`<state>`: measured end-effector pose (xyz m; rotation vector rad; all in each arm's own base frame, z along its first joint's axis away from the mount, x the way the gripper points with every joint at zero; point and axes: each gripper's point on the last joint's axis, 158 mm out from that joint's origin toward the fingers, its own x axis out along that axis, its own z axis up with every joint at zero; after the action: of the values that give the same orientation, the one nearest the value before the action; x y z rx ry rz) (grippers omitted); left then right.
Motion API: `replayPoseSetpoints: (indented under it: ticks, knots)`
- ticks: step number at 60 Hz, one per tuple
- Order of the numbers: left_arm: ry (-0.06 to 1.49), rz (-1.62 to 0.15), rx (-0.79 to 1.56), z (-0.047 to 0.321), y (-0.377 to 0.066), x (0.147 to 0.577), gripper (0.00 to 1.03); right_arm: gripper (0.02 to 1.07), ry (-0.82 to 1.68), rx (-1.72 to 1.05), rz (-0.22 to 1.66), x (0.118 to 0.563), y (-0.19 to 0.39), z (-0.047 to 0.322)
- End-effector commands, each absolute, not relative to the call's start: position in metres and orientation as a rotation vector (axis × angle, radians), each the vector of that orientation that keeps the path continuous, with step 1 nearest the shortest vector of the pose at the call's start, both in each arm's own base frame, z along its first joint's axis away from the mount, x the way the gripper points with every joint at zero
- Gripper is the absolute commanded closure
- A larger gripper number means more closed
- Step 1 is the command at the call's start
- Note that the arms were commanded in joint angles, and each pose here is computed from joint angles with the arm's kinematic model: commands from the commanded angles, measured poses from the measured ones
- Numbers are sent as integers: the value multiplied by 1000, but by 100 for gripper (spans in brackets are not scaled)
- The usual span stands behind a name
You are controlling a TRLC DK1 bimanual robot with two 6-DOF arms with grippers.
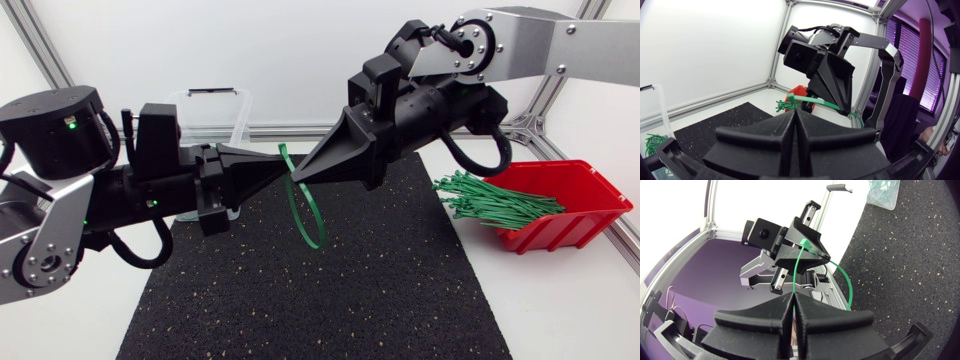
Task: Take a green cable tie from the red box, thread the tail through the head to close it, then place it in the transparent bin on the left.
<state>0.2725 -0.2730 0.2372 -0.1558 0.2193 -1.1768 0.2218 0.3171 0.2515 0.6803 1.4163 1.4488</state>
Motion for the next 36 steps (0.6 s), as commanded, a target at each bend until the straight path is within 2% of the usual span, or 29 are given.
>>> replayPoseSetpoints:
  ticks: [1,36]
  knots:
    - [204,-1191,-138,235,-275,264,100,102,1452,714,1437,222,319,250]
    - [153,-1114,-109,242,-274,269,100,102,1474,781,1426,233,318,255]
